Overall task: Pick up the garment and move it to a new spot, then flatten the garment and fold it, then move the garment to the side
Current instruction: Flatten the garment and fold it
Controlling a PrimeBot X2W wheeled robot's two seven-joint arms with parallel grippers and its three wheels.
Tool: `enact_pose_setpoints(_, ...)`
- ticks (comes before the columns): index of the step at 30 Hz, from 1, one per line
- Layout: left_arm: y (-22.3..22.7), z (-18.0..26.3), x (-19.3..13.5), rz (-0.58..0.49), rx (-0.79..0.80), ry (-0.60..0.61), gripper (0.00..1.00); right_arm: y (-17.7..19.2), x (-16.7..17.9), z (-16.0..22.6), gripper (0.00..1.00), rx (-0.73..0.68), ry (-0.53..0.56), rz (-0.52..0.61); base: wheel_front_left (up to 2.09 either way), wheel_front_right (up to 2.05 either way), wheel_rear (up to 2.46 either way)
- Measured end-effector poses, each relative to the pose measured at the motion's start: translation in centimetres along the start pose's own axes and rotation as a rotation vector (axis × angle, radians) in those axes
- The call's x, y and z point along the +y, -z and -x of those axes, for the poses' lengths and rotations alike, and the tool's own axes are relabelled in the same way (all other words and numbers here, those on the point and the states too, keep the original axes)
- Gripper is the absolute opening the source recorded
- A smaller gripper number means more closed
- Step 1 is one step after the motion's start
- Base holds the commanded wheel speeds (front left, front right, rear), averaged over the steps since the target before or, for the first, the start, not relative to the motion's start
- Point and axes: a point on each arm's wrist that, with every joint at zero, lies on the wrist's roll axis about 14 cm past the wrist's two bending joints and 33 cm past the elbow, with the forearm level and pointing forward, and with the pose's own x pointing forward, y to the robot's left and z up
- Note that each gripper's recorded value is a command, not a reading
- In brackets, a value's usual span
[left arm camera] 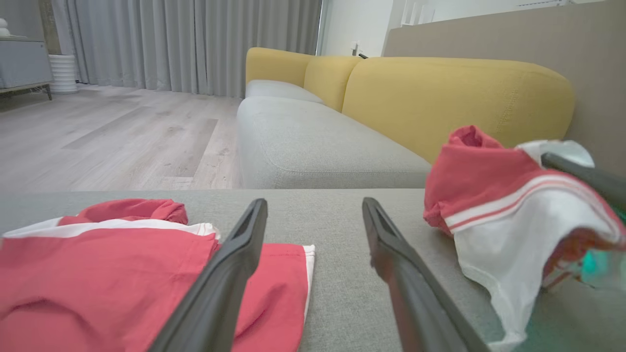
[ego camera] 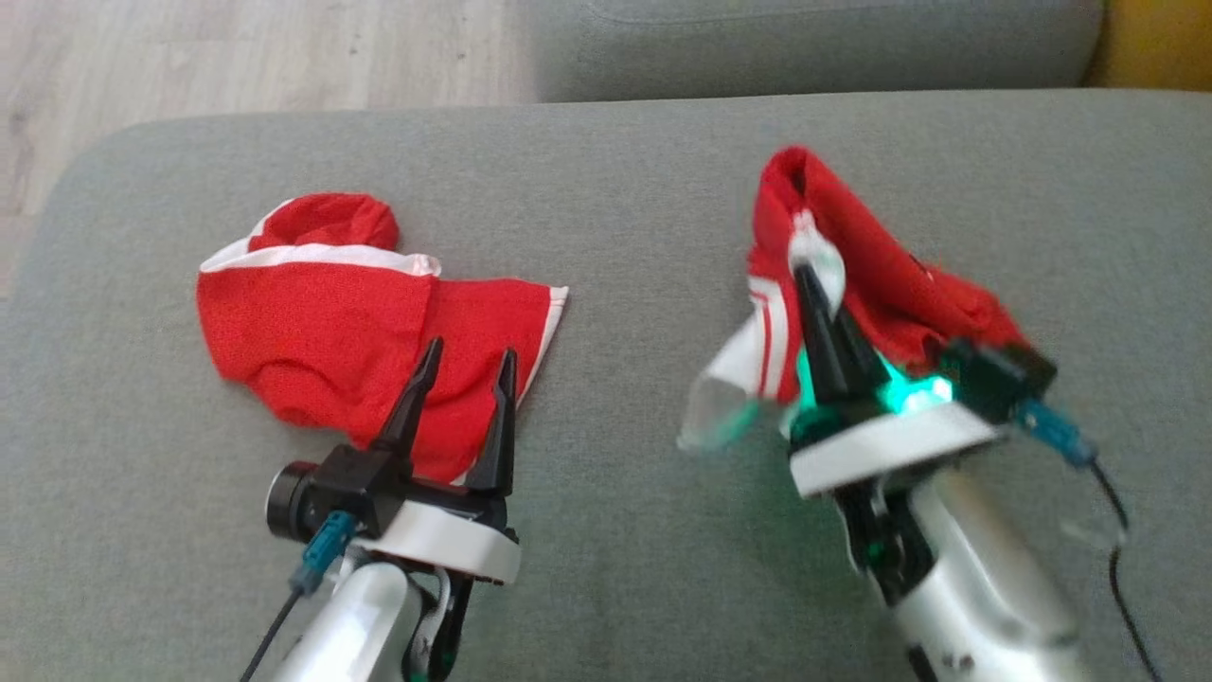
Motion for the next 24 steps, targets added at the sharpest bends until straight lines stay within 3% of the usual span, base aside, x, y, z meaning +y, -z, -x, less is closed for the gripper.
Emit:
enact_pose_setpoints(6,-0.7,0.9,0.9,-0.002,-0.02,-0.035,1.0,-8.1,3.2,-4.5,0.0,-0.208,-0.115,0.065,0.0,0.0,0.0)
enact_pose_setpoints(8,-0.9,1.3,1.3,-0.004,-0.028,-0.054,1.0,-9.0,3.5,-5.0,0.0,-0.229,-0.125,0.076,0.0,0.0,0.0)
enact_pose_setpoints(11,-0.9,2.1,2.1,-0.002,-0.029,-0.085,1.0,-6.3,4.4,-4.6,0.0,-0.157,-0.148,0.052,0.0,0.0,0.0)
enact_pose_setpoints(16,-0.6,2.5,2.3,-0.004,-0.023,-0.093,1.0,4.0,6.0,-0.2,0.0,0.135,-0.192,0.036,0.0,0.0,0.0)
enact_pose_setpoints(17,-0.7,2.4,2.1,-0.004,-0.024,-0.089,1.0,6.2,6.1,0.9,0.15,0.218,-0.196,0.045,0.0,0.0,0.0)
enact_pose_setpoints(18,-0.7,2.4,2.0,-0.003,-0.024,-0.083,1.0,7.6,6.0,1.8,0.93,0.27,-0.197,0.058,0.0,0.0,0.0)
enact_pose_setpoints(19,-0.6,2.3,1.7,-0.002,-0.023,-0.071,1.0,8.5,6.0,2.4,1.0,0.309,-0.198,0.069,0.0,0.0,0.0)
enact_pose_setpoints(24,-0.4,1.8,0.9,-0.006,-0.016,-0.045,1.0,9.4,5.9,3.1,1.0,0.355,-0.204,0.095,0.0,0.0,0.0)
